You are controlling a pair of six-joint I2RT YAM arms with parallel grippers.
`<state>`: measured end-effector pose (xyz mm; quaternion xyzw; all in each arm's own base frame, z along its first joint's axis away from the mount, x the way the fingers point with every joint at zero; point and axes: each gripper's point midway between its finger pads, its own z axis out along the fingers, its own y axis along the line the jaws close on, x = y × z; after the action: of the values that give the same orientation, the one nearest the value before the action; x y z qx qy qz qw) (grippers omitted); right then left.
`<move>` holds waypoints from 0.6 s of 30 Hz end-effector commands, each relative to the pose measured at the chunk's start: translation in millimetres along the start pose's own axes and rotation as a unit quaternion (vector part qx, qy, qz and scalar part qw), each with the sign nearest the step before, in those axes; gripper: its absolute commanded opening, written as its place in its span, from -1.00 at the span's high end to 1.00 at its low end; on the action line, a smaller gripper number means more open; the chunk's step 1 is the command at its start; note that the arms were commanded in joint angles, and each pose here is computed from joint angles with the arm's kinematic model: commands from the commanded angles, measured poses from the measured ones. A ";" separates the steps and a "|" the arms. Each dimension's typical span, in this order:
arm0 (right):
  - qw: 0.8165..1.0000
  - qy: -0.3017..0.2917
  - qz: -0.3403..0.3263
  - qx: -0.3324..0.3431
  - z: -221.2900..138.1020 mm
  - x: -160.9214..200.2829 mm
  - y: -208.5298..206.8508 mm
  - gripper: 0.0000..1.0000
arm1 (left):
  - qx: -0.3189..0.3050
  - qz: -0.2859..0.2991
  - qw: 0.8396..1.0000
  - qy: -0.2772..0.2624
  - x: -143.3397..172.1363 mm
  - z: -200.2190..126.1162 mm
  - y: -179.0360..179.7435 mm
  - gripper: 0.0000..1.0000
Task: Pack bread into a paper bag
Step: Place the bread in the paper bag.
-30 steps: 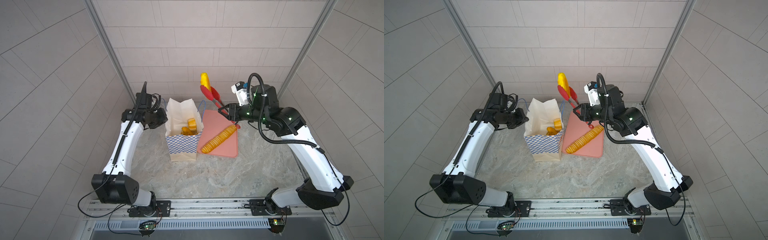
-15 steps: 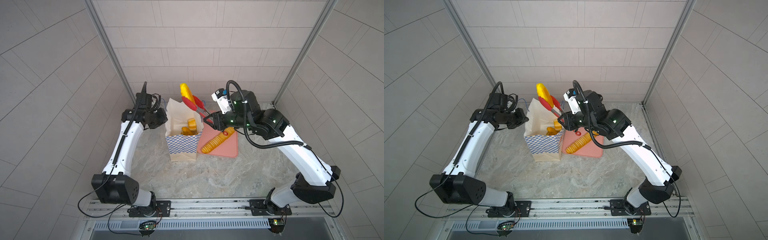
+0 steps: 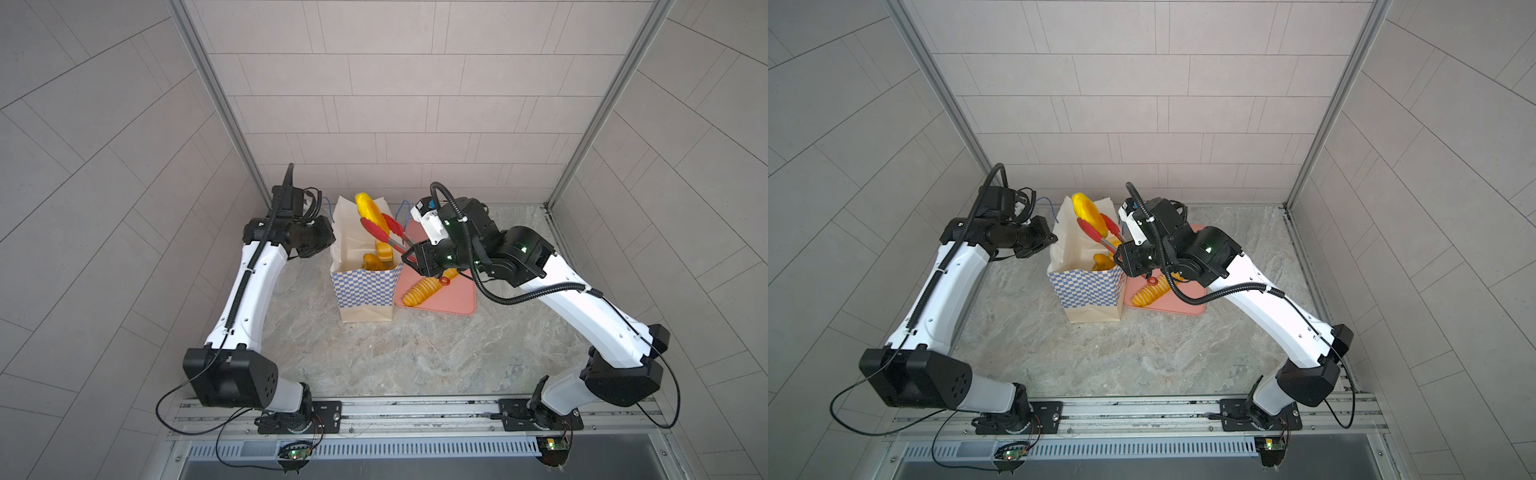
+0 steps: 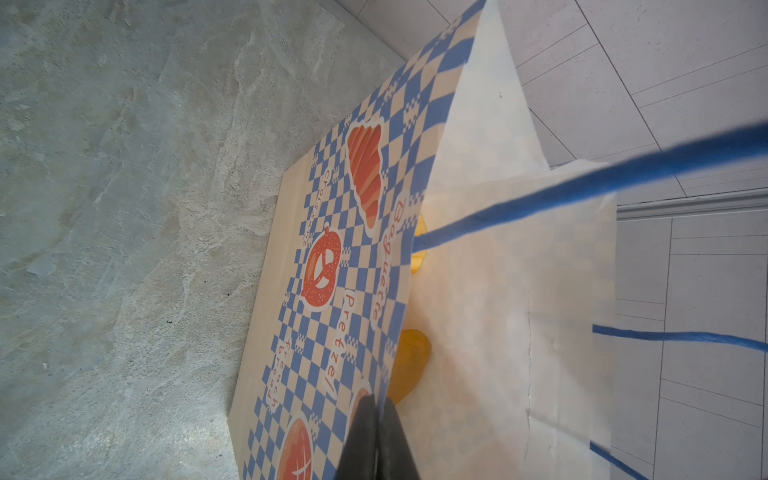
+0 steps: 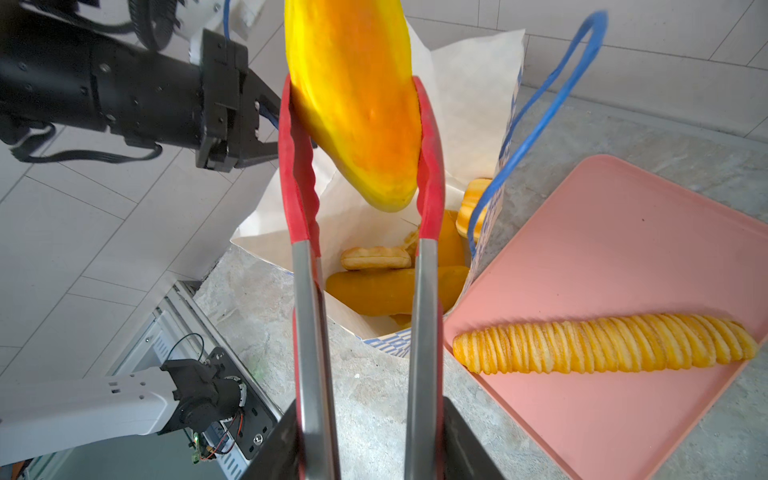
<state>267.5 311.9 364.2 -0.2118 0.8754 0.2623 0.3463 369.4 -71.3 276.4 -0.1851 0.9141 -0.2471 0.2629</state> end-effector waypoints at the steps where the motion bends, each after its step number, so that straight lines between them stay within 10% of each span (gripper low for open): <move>1: 1.000 -0.018 0.000 0.008 -0.7 -5.7 0.8 0.06 | -0.002 0.001 1.000 -0.003 2.2 -4.3 2.7 1.00; 18: 1.000 -0.003 0.000 0.017 10.2 3.0 -0.3 -0.15 | 0.001 0.002 1.000 -0.002 1.9 -4.5 1.6 1.00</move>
<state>269.2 315.2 344.5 -0.2105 0.8866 0.2413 0.3338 369.3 -70.2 274.8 -0.1869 0.9141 -0.2467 0.2619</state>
